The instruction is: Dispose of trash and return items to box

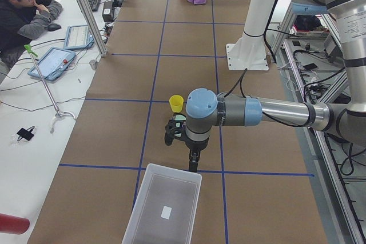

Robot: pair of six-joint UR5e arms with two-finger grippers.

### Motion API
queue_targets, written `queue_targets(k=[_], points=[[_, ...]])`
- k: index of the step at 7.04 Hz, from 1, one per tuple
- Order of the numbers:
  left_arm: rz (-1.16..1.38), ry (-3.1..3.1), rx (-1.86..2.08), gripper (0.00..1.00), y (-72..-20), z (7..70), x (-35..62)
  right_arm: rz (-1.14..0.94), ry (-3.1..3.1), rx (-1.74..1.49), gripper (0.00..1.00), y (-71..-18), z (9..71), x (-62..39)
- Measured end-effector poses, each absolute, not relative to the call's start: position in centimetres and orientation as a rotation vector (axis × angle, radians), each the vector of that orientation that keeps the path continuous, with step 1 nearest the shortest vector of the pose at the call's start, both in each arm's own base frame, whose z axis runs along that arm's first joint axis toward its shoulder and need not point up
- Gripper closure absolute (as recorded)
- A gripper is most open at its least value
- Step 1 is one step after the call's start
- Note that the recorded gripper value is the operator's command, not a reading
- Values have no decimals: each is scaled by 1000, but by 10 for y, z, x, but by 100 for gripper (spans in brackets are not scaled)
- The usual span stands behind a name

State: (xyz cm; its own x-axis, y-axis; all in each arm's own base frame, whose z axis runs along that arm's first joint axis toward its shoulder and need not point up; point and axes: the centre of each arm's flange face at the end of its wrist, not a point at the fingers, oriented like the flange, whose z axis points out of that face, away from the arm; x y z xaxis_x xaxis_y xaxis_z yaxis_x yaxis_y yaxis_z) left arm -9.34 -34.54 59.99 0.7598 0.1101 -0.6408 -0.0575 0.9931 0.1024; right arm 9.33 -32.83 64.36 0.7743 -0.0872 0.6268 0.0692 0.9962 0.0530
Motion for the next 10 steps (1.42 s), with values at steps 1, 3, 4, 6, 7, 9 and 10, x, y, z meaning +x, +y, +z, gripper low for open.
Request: queue_targets(k=[1,3,4,6,7,9,10], points=[[91,704,77,1,-342,600,-93,-85,-681,27,0,-328,644,93],[97,707,86,1,-338,594,-92,-87,-681,33,0,-329,641,93],[100,709,91,1,-338,592,-91,-92,-680,49,0,-331,633,93],[108,710,110,1,-343,585,-91,-104,-677,90,0,-339,614,93],[116,708,132,1,-347,575,-91,-109,-674,119,0,-346,601,94],[163,699,251,1,-371,541,-92,-130,-680,191,0,-363,580,94],[204,700,346,1,-390,521,-90,-141,-701,211,0,-365,575,92]])
